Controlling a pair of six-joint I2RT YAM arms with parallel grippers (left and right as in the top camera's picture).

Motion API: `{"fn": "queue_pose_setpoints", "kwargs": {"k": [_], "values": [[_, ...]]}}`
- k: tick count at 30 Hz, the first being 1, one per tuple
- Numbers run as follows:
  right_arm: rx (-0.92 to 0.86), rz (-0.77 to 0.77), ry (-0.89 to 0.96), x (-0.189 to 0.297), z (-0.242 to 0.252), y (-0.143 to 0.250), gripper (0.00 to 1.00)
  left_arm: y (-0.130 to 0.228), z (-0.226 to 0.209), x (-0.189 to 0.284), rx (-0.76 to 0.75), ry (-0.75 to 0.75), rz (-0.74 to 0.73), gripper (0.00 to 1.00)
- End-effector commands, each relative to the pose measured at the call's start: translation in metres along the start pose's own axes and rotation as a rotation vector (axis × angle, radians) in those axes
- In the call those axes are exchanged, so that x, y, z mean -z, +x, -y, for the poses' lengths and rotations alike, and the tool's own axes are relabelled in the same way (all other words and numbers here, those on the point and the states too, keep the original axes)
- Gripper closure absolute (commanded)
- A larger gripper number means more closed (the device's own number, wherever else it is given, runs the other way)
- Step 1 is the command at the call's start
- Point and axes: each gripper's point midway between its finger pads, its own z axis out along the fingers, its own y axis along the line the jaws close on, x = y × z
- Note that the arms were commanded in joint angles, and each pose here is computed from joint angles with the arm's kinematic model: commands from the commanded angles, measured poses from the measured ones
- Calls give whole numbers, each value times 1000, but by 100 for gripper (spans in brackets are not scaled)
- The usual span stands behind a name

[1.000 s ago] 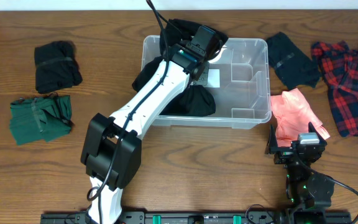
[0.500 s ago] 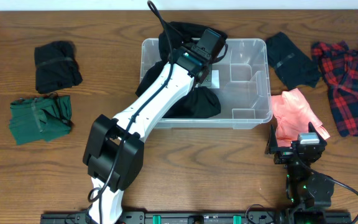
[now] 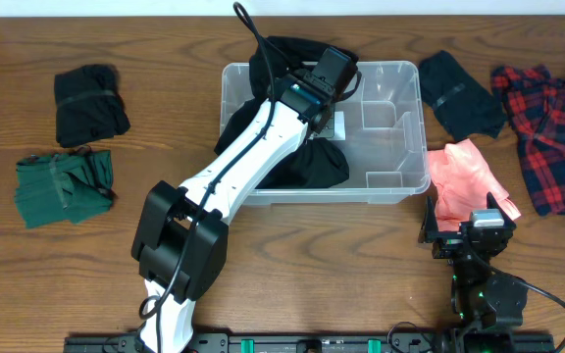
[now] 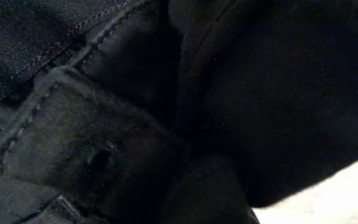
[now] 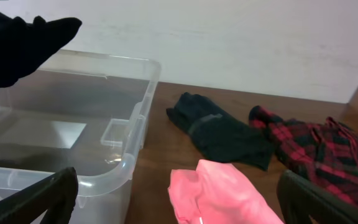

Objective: Pack container
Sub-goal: 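Lower the black garment into the bin and open the left gripper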

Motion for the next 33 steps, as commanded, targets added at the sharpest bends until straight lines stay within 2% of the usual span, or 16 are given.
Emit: {"fn": "queue_pose_setpoints", "kwargs": {"k": [1,22,23,25,26,27,28,33], "values": [[10,1,-2,0,0,0,1,8,-4,-9,17,-29,-26,94],[9,1,-2,0,0,0,1,20,-5,-28,3,-55,-72,93],[9,1,-2,0,0,0,1,21,-4,-28,4,-49,-76,88],[9,1,-2,0,0,0,1,23,-1,-27,4,-27,-93,64],[9,1,-2,0,0,0,1,25,2,-26,-3,-12,-103,58],[9,1,-2,0,0,0,1,26,2,-26,-6,-8,-107,55],[9,1,-2,0,0,0,1,26,2,-24,-7,-9,-107,48],[10,1,-2,0,0,0,1,18,-1,-11,-14,6,-80,34]]}}
